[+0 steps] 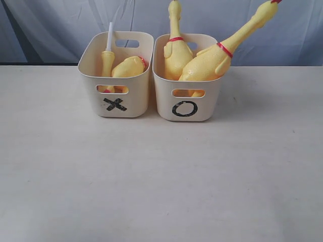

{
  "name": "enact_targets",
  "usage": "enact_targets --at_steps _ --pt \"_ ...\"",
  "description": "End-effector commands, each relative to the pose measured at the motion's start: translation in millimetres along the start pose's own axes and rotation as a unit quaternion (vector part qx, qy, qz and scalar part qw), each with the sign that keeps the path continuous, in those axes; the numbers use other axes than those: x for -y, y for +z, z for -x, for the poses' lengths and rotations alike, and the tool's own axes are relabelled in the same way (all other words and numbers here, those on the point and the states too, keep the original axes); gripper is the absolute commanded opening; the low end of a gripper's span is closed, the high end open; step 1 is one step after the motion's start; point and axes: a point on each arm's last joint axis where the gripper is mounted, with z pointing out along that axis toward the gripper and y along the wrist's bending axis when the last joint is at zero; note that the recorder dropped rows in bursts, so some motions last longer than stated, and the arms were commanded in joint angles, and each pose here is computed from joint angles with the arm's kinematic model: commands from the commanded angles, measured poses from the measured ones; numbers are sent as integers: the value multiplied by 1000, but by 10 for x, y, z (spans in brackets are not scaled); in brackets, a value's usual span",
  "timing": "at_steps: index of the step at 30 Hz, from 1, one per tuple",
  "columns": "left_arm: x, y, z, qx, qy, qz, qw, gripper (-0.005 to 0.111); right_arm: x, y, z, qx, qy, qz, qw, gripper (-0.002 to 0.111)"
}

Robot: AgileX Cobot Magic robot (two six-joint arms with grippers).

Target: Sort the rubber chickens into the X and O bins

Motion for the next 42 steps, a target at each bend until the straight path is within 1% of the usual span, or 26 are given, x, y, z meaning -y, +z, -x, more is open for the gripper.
enact_targets --at_steps 1,3,11,16,42 --pt "5 -1 -2 6 -60 -2 998 14 7 -3 10 8 -11 -6 1000 0" --pt "12 -1 -26 -8 -59 -5 998 14 7 -3 10 8 -11 -6 1000 0" --pt "12 -1 -28 -9 -59 -6 998 14 4 -3 -17 -7 -12 -3 1000 0" --pt "12 -1 -28 -9 -59 -6 998 14 10 -8 -103 -54 -37 -5 998 0" --pt "9 -1 -24 -7 -54 -4 999 14 9 -8 -104 -55 -35 -4 998 0"
